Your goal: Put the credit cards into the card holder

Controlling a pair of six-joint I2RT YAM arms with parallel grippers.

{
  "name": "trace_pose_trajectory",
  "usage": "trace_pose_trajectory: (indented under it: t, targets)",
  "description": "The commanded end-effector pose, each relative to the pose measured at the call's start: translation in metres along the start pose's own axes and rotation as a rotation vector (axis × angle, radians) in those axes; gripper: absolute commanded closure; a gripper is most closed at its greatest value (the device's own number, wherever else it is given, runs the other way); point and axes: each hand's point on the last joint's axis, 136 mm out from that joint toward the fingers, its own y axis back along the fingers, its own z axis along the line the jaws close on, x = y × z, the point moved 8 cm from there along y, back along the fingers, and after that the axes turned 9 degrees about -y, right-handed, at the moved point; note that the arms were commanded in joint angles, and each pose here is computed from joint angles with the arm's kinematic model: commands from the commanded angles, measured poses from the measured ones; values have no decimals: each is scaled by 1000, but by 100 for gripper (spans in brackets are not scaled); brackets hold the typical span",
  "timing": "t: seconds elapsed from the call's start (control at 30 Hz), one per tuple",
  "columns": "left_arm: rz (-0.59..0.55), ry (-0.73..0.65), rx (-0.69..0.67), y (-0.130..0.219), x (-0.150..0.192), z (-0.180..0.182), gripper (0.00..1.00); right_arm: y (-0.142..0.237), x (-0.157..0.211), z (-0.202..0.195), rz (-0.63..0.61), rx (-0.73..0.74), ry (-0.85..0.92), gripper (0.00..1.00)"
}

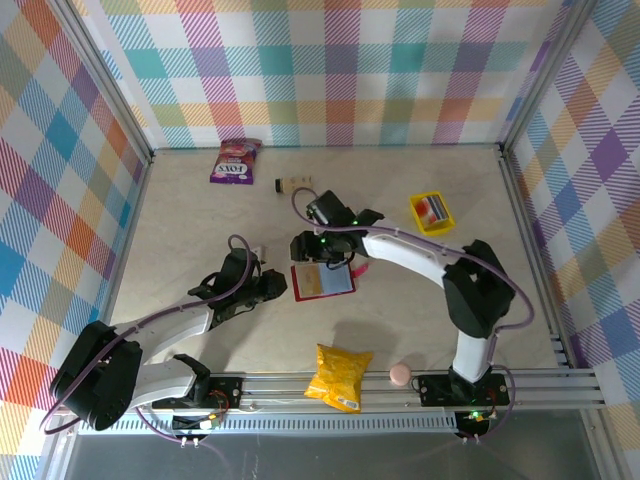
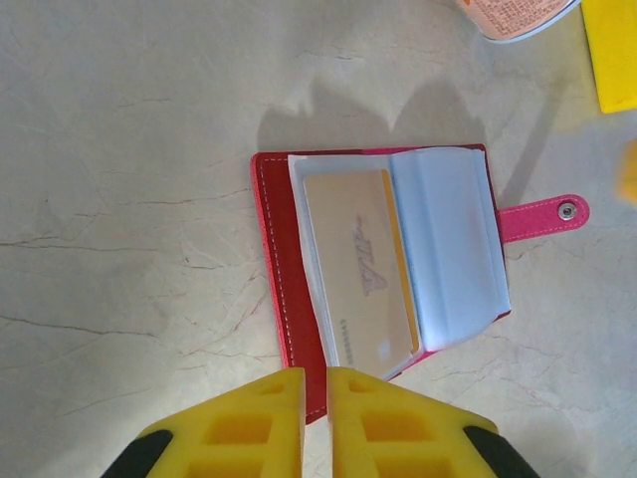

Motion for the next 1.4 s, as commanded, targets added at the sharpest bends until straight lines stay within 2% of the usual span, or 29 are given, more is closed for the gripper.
trace_pose_trajectory:
  t: [0.0, 0.17, 0.33, 0.6, 0.73, 0.93, 1.13, 1.37]
  targets:
    - [7, 10, 46, -1, 3, -1, 85, 11, 1, -31, -25, 125, -30, 42]
    - [44, 19, 104, -11, 5, -4, 84, 0, 8, -60, 35, 252, -24, 39]
    - [76, 26, 113, -19, 8, -5, 83, -23, 10, -65, 117, 259, 6, 37]
    - [99, 28, 93, -22, 9, -3, 83, -36, 7, -66, 151, 285, 41, 36]
    - [99, 24, 84, -22, 9, -2, 82, -13, 4, -79, 76, 383, 28, 39]
    - [95, 17, 91, -21, 8, -3, 82, 31, 6, -120, 22, 361, -81, 50]
    - [78, 7, 152, -19, 6, -9, 81, 31, 7, -136, 64, 269, -108, 56]
    - [43, -7, 181, -12, 5, -13, 78, 22, 1, -143, 80, 241, -106, 62]
